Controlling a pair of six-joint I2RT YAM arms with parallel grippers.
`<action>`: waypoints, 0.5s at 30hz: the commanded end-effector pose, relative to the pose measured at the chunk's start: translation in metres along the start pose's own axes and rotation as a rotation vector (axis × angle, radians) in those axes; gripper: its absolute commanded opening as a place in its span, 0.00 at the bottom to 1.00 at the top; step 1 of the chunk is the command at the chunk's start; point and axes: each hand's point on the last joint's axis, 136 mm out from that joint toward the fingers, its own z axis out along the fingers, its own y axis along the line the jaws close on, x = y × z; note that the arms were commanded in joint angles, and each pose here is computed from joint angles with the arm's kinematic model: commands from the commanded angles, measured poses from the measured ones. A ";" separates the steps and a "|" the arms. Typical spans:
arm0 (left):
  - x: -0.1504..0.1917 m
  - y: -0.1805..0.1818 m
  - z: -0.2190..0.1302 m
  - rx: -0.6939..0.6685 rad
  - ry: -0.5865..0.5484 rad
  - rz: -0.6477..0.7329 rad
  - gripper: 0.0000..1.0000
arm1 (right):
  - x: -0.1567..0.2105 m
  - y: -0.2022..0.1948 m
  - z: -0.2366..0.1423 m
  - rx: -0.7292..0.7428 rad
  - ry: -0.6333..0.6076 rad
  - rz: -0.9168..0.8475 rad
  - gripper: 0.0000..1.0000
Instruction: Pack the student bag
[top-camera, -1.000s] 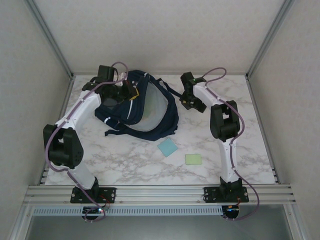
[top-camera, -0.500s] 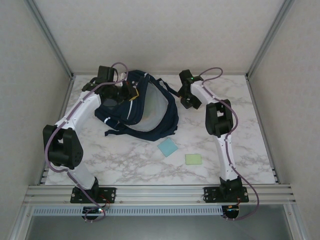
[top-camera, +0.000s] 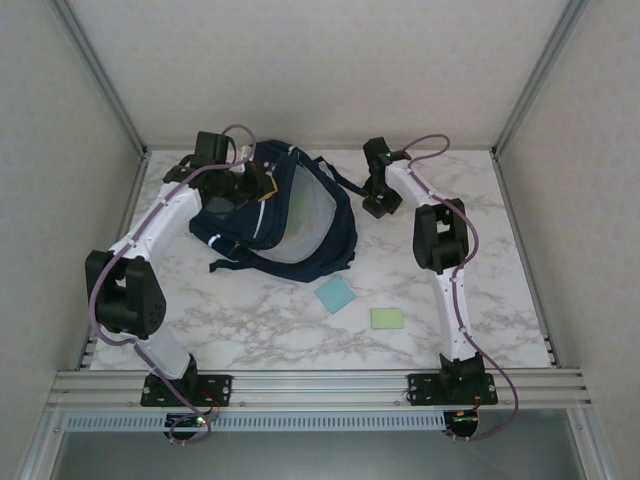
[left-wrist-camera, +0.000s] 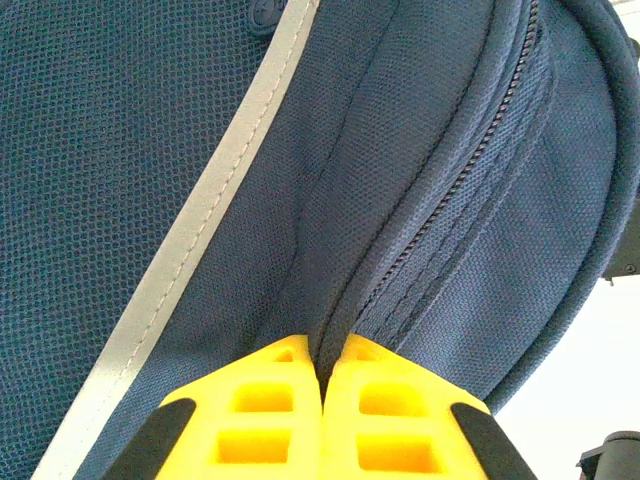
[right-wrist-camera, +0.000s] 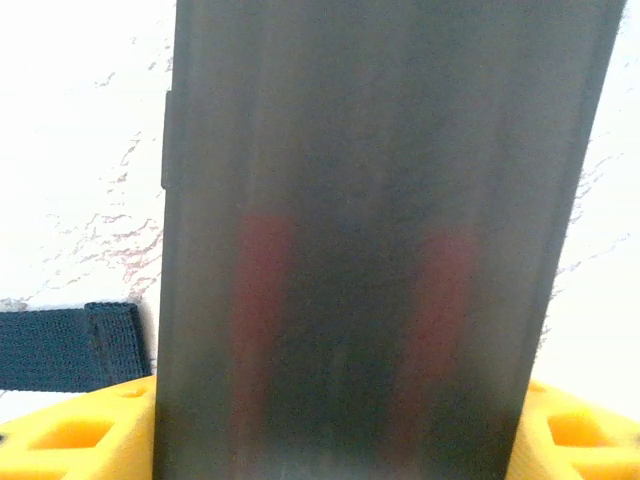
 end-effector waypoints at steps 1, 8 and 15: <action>0.000 -0.018 -0.020 0.039 -0.034 0.001 0.00 | -0.006 -0.001 -0.030 -0.036 -0.020 -0.071 0.53; -0.009 -0.025 -0.020 0.057 -0.048 0.006 0.00 | 0.018 -0.008 -0.090 -0.207 -0.012 -0.232 0.48; -0.023 -0.040 -0.017 0.111 -0.059 -0.003 0.00 | 0.068 -0.005 -0.165 -0.486 0.042 -0.397 0.44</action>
